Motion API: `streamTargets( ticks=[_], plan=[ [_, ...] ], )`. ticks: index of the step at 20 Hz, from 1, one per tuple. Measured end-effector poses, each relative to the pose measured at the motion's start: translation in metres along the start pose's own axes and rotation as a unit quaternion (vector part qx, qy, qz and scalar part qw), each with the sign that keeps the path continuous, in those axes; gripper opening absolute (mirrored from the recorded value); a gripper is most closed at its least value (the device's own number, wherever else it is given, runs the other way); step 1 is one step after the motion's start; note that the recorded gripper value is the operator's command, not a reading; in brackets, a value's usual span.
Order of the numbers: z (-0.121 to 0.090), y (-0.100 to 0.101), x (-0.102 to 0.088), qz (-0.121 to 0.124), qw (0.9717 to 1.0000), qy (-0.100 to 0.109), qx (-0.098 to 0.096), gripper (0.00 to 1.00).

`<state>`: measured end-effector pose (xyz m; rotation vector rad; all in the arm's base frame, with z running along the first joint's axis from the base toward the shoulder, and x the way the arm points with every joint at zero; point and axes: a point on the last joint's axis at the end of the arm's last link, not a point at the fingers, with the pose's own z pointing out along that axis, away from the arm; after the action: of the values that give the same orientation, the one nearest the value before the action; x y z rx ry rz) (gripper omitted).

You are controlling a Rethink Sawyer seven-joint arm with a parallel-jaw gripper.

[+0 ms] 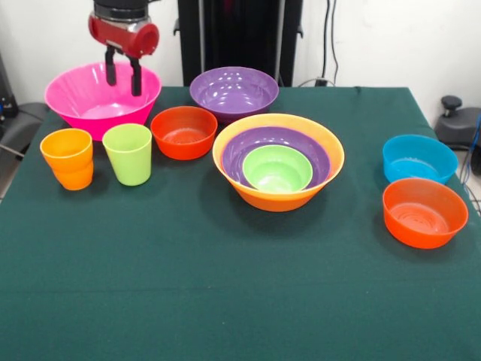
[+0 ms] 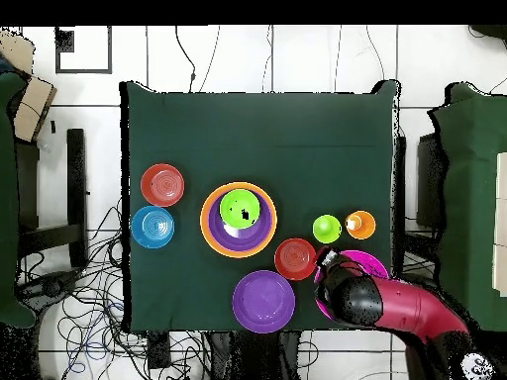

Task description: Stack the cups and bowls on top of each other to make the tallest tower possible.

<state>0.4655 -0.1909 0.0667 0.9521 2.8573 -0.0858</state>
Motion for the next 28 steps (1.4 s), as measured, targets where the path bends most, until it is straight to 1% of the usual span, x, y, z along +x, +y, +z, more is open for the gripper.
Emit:
streamTargets(
  ticks=[7, 13, 18, 21, 22, 24, 25, 28],
  plan=[
    [0.025, 0.004, 0.013, -0.001, 0.9997, -0.015, -0.02, 1.0],
    [0.036, 0.002, 0.025, 0.001, 0.9996, -0.016, -0.023, 1.0],
    [0.041, -0.001, 0.034, -0.002, 0.9998, -0.013, -0.015, 1.0],
    [0.041, -0.001, 0.04, -0.014, 0.9998, -0.012, -0.008, 1.0],
    [0.04, 0.0, 0.044, -0.024, 0.9996, -0.012, -0.004, 1.0],
    [0.04, -0.001, 0.045, -0.029, 0.9995, -0.012, -0.002, 1.0],
    [0.04, -0.004, 0.048, -0.036, 0.9993, -0.011, 0.003, 1.0],
    [0.039, -0.01, 0.051, -0.041, 0.999, -0.011, 0.009, 1.0]
  ],
)
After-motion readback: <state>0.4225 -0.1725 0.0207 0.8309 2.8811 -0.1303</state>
